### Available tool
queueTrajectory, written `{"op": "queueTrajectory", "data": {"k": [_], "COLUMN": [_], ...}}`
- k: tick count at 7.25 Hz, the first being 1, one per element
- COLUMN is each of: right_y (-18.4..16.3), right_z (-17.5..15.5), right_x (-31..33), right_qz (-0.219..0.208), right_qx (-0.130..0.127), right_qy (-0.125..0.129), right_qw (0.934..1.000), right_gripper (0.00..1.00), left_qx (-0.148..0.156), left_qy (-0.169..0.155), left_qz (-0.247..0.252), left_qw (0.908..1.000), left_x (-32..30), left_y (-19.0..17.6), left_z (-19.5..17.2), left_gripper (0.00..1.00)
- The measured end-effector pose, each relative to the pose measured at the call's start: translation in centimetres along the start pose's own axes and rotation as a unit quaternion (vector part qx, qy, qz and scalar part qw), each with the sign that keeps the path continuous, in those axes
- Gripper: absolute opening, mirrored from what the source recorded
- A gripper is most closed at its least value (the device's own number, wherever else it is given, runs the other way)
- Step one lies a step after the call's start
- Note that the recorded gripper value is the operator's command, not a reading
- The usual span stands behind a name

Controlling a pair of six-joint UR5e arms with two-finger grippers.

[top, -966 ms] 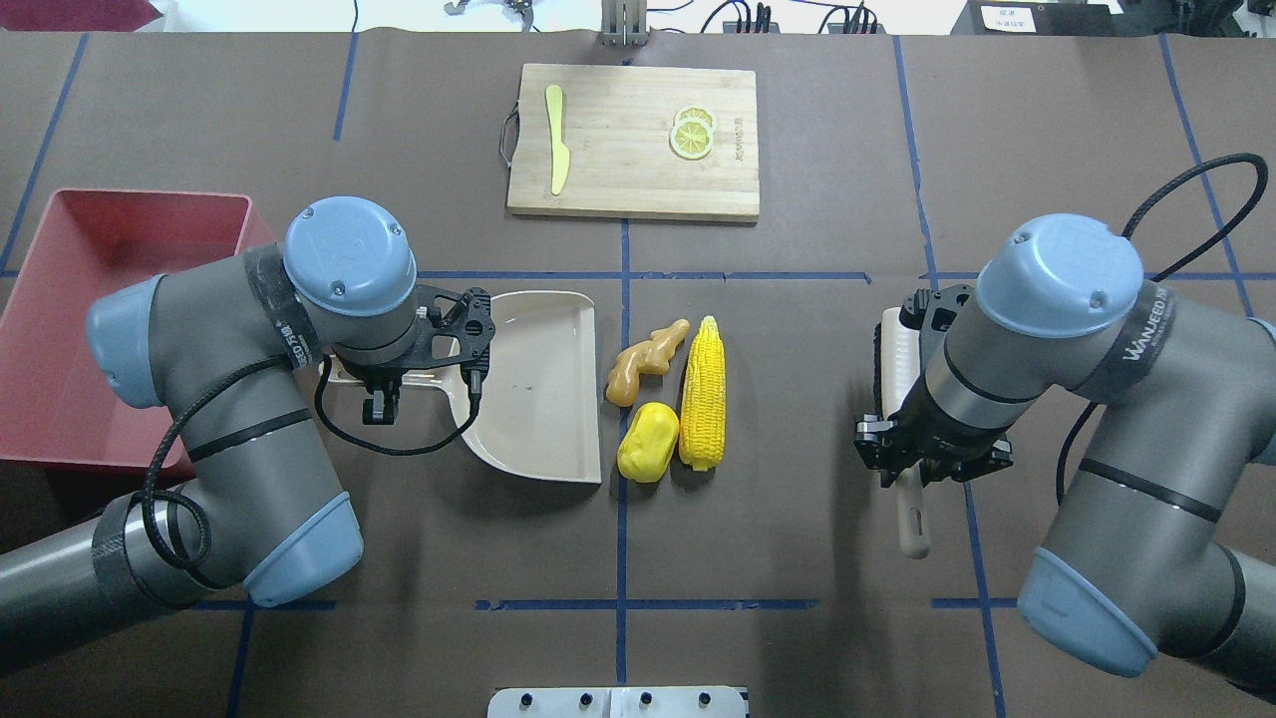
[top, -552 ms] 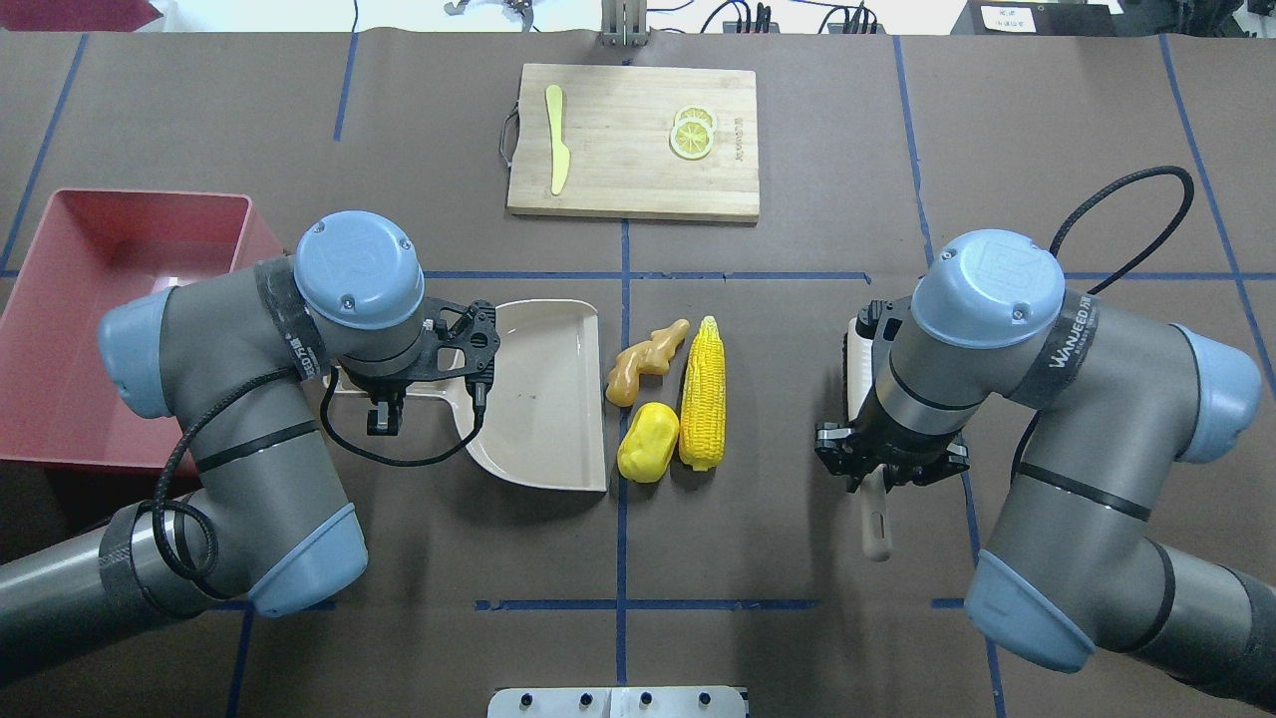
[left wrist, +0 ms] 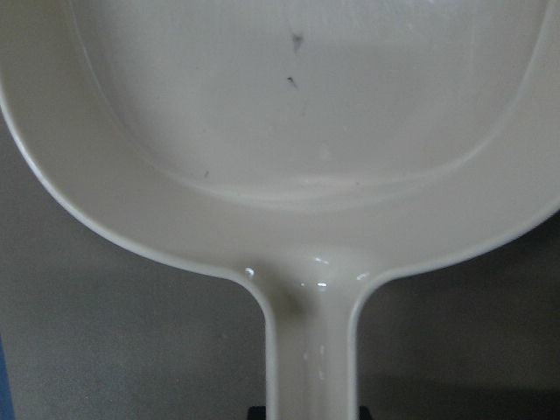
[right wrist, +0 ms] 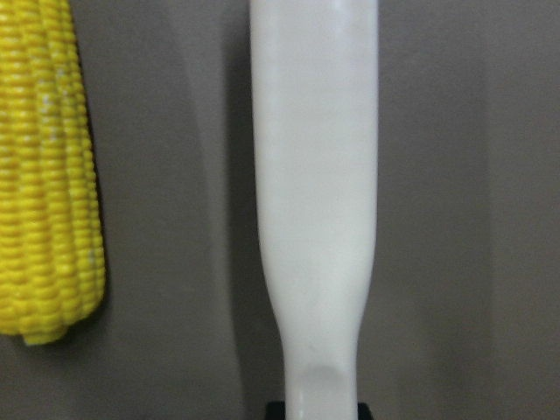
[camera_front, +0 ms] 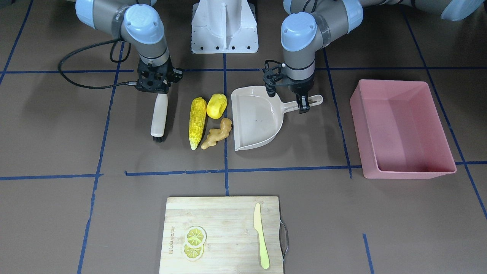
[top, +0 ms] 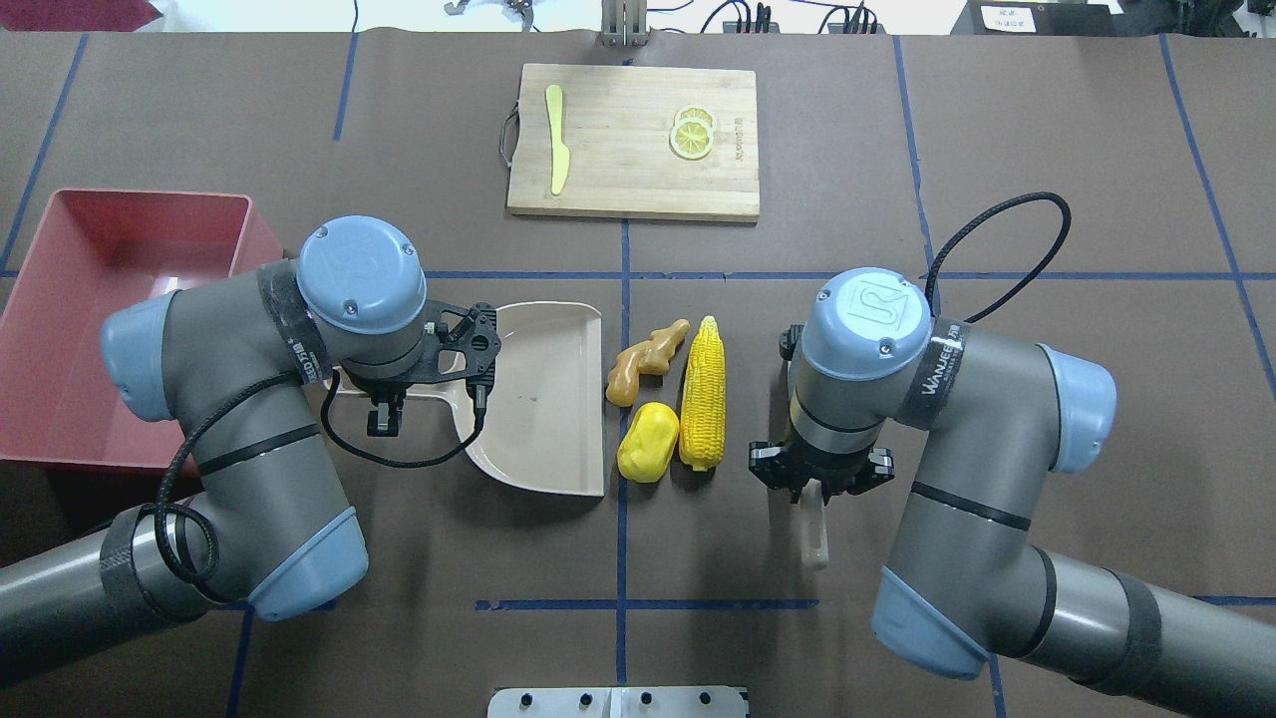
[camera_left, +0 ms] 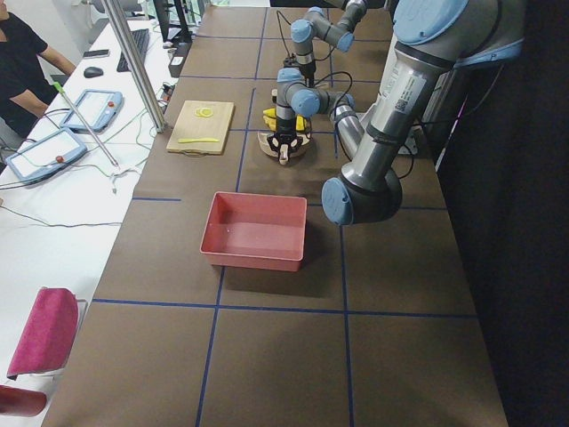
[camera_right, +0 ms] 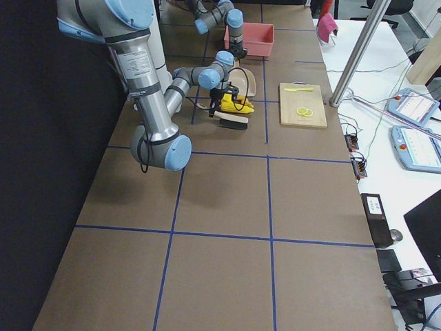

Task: Sweep and dump trash into bin
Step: 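Sweep the corn, ginger and yellow potato into the dustpan with the right gripper's brush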

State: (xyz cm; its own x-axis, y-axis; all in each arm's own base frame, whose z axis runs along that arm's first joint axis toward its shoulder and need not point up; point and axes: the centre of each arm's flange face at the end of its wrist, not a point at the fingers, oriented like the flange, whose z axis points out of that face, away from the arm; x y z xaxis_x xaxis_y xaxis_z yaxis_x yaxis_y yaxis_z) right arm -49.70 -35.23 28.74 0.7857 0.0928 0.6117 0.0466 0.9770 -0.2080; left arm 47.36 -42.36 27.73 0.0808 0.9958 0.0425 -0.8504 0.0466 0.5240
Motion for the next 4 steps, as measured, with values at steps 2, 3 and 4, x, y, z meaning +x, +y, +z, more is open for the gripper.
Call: {"op": "queueTrajectory", "data": {"k": [2,3,4], "right_y": [-0.3,-0.4,-0.5], "right_z": [0.5,0.8,1.0], "right_x": [-3.6,-5.4,-7.0], "right_qz": [-0.006,-0.008,-0.010], "right_qx": [-0.002,-0.003,-0.004], "right_qy": [0.001,0.001,0.002], "right_qw": [1.0000,1.0000,0.9999], "right_gripper": [0.00,0.00,0.00], "left_qx": [-0.002,-0.002,-0.002], "left_qy": [-0.004,-0.005,-0.004], "left_qz": [0.001,0.001,0.001], "left_qw": [1.0000,1.0000,1.0000], "left_x": [0.0,0.0,0.0], "left_y": [0.0,0.0,-0.1], "left_z": [0.0,0.0,0.0], "left_gripper": [0.00,0.00,0.00]}}
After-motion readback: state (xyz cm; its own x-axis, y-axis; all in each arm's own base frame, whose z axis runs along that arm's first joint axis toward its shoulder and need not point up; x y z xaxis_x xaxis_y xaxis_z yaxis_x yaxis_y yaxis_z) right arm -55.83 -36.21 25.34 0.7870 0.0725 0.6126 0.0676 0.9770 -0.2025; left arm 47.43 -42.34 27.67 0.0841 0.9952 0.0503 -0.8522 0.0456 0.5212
